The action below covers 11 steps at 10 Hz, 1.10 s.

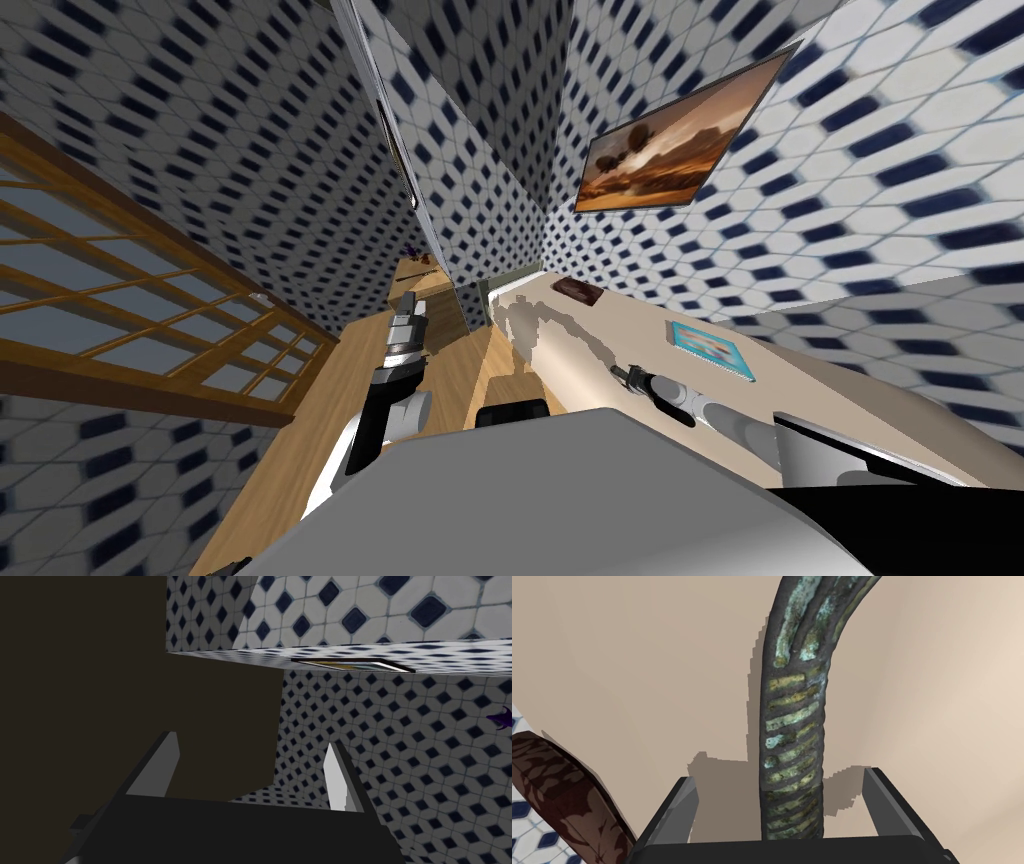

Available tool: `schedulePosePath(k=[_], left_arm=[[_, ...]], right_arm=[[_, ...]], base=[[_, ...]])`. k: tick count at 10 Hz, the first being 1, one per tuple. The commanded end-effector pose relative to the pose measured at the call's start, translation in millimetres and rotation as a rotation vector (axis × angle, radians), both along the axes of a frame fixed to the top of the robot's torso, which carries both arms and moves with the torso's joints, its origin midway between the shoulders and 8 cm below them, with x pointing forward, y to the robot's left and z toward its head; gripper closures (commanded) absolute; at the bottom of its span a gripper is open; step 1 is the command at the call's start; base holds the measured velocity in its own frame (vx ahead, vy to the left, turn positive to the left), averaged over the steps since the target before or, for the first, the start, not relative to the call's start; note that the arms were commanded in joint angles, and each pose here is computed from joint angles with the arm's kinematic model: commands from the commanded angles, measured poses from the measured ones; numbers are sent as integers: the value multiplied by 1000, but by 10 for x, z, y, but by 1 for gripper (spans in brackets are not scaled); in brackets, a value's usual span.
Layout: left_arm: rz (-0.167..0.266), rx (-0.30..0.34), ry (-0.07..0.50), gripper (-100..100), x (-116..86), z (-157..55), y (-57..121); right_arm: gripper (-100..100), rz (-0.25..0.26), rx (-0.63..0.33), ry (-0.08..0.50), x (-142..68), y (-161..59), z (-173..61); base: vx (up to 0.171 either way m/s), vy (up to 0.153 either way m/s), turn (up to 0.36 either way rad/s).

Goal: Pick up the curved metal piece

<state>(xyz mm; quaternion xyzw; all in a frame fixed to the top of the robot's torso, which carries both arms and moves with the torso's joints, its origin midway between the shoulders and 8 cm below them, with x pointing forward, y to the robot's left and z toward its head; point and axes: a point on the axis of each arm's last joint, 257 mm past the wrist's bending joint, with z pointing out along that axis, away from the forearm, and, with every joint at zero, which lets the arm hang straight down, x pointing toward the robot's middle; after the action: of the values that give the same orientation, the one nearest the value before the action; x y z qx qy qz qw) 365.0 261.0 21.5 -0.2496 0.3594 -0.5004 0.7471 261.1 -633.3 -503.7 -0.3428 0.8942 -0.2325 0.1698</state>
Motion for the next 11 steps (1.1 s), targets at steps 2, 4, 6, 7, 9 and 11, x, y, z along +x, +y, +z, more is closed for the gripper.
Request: schedulePosePath(k=[2, 4, 6, 7, 9, 11], left_arm=[[0, 0, 0, 0, 0, 0, 0], [0, 0, 0, 0, 0, 0, 0], [0, 0, 0, 0, 0, 0, 0], [0, 0, 0, 0, 0, 0, 0], [0, 0, 0, 0, 0, 0, 0], [0, 0, 0, 0, 0, 0, 0]], right_arm=[[100, 0, 0, 0, -1, 0, 0], [100, -6, 3, 2, -21, -6, -7], [0, -5, 2, 3, -23, -5, -8], [100, -3, 14, 2, -37, 3, 3], [100, -6, 28, 2, -72, 6, 9], [100, 30, 9, 14, -72, 6, 9]], base=[[-2, 1, -9], [0, 0, 0], [0, 0, 0], [57, 16, -159], [97, 25, -123], [63, 21, -45]])
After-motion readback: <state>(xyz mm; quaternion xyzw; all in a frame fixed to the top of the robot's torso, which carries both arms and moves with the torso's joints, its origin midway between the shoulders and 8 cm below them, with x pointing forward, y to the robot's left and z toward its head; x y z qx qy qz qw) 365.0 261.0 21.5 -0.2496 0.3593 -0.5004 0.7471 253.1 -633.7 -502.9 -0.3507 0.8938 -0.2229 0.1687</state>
